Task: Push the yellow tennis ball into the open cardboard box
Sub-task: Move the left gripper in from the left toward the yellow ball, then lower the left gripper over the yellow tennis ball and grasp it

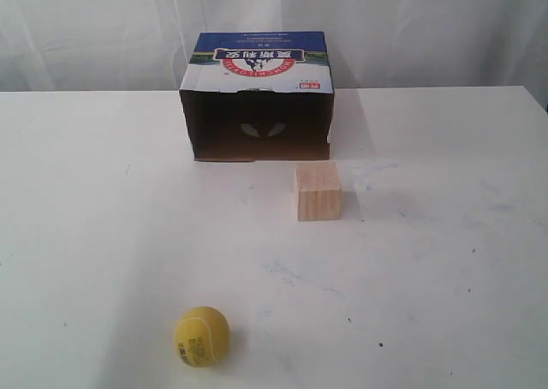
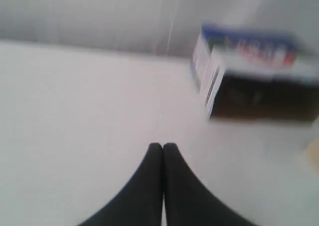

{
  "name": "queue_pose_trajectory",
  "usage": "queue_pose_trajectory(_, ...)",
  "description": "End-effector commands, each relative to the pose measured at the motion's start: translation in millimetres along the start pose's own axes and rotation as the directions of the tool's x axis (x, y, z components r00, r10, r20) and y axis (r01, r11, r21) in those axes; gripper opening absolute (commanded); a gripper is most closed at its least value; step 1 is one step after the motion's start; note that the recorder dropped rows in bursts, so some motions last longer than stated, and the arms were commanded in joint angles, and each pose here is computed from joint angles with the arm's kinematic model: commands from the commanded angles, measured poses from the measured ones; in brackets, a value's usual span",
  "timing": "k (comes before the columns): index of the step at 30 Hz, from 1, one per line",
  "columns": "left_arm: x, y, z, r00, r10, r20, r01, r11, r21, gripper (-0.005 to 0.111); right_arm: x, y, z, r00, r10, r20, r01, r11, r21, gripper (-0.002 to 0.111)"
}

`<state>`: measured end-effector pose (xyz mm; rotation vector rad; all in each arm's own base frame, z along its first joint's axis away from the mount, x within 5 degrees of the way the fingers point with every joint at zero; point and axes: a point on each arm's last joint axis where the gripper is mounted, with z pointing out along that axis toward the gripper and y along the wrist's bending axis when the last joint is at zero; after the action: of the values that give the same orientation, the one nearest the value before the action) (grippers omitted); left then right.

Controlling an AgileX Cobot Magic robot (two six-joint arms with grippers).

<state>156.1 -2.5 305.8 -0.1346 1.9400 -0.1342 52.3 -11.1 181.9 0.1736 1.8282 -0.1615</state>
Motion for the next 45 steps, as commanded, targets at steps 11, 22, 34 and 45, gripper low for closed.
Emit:
queue_pose_trajectory(11, 95, -109.7, 31, 0.829, 0.495, -0.263, -0.004, 0.473, 0.881, 0.000, 0, 0, 0, 1.000, 0.006, 0.006, -0.006, 1.000, 0.004, 0.000)
queue_pose_trajectory(22, 132, -99.4, 32, 0.791, 0.611, -0.032, -0.286, 0.415, 0.864, 0.000, 0, 0, 0, 1.000, 0.006, 0.006, -0.006, 1.000, 0.004, 0.000)
queue_pose_trajectory(34, 160, -103.9, 55, 0.767, 0.634, -0.096, -0.207, 0.386, 0.899, 0.000, 0, 0, 0, 1.000, 0.006, 0.006, -0.006, 1.000, 0.004, 0.000)
queue_pose_trajectory(45, 166, -102.4, 68, 0.751, 0.655, -0.089, -0.252, 0.408, 0.877, 0.000, 0, 0, 0, 1.000, 0.006, 0.006, -0.006, 1.000, 0.004, 0.000)
